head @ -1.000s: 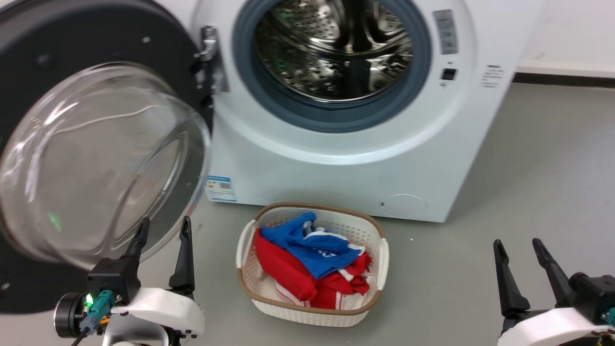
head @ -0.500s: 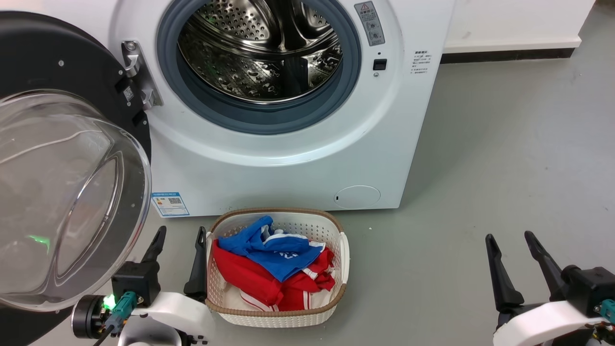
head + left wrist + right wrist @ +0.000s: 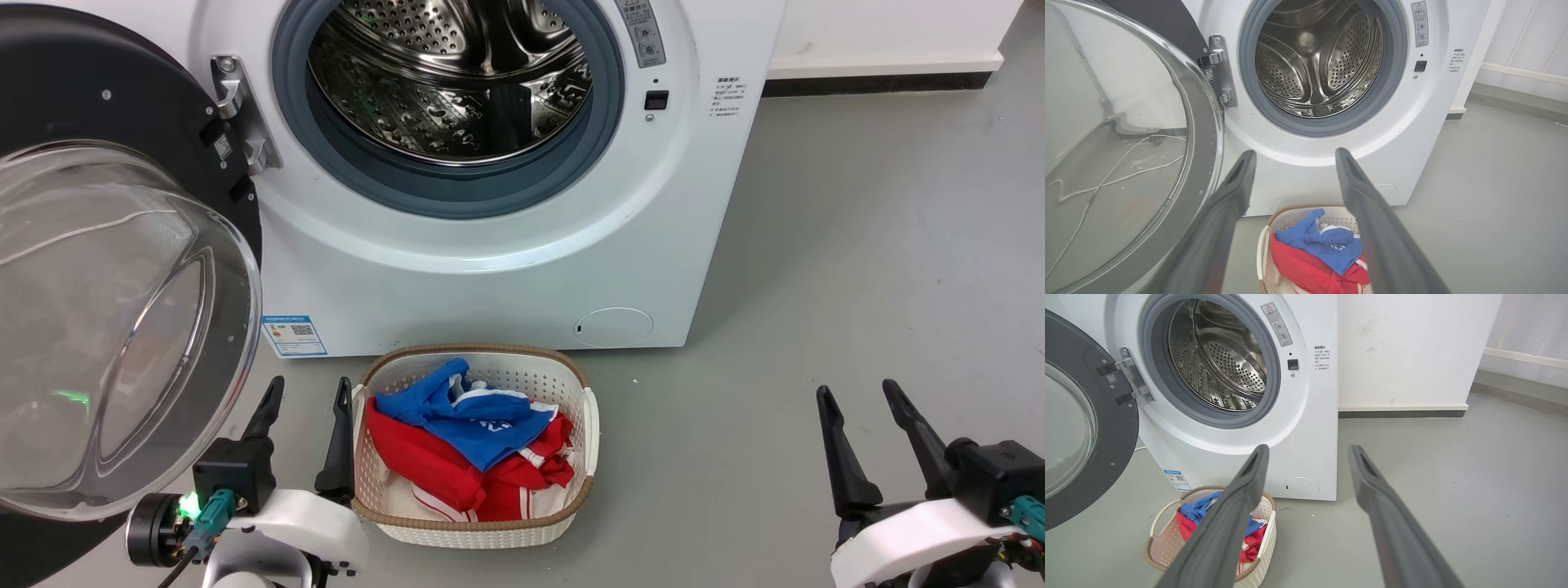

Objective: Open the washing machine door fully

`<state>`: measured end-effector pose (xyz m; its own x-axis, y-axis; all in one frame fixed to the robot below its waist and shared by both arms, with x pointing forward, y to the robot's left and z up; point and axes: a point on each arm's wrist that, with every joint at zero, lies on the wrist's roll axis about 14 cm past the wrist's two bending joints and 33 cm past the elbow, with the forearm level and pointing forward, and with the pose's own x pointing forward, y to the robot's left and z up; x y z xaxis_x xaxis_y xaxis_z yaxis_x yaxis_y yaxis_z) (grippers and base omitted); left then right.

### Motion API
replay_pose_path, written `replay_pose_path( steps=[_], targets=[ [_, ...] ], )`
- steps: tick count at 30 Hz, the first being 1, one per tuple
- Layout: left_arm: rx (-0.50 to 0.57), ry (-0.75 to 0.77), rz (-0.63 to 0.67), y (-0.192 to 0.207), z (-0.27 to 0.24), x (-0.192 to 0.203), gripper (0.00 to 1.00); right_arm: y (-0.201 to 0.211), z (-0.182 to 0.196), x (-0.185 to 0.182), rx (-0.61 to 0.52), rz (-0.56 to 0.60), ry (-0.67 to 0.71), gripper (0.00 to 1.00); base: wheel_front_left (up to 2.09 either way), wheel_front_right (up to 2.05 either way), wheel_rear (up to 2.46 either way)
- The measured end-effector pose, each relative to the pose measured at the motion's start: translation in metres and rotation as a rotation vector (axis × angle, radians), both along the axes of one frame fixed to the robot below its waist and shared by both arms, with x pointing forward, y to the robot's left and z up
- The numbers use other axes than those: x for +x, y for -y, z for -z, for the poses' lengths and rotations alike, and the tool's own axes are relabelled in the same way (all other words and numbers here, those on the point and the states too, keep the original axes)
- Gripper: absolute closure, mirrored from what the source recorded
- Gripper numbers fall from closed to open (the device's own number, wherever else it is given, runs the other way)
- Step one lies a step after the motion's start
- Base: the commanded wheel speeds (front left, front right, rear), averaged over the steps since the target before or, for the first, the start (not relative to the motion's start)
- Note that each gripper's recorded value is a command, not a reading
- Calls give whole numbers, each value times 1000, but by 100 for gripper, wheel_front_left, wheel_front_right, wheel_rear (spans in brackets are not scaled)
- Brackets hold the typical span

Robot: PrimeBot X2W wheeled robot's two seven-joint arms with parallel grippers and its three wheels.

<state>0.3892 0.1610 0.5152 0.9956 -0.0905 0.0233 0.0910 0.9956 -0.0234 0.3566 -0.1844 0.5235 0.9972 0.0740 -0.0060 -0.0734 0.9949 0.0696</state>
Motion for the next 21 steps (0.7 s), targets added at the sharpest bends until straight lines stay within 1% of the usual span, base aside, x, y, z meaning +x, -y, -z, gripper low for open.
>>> replay_pose_path(
  steps=[10, 11, 15, 21],
  targets=[
    [-3, 11, -2, 0, -3, 0, 0, 1, 0, 0, 2, 1, 5, 0, 0, 0, 0],
    [-4, 7, -3, 0, -1, 0, 100, 1, 1, 0, 3, 1, 2, 100, 0, 0, 0],
    [-24, -57, -6, 3, 18, -9, 100, 1, 20, -7, 21, 5, -60, 100, 0, 0, 0],
    [-140, -105, -27, -1, 24, -8, 100, 2, 24, -7, 143, 14, -72, 100, 0, 0, 0]
  ],
)
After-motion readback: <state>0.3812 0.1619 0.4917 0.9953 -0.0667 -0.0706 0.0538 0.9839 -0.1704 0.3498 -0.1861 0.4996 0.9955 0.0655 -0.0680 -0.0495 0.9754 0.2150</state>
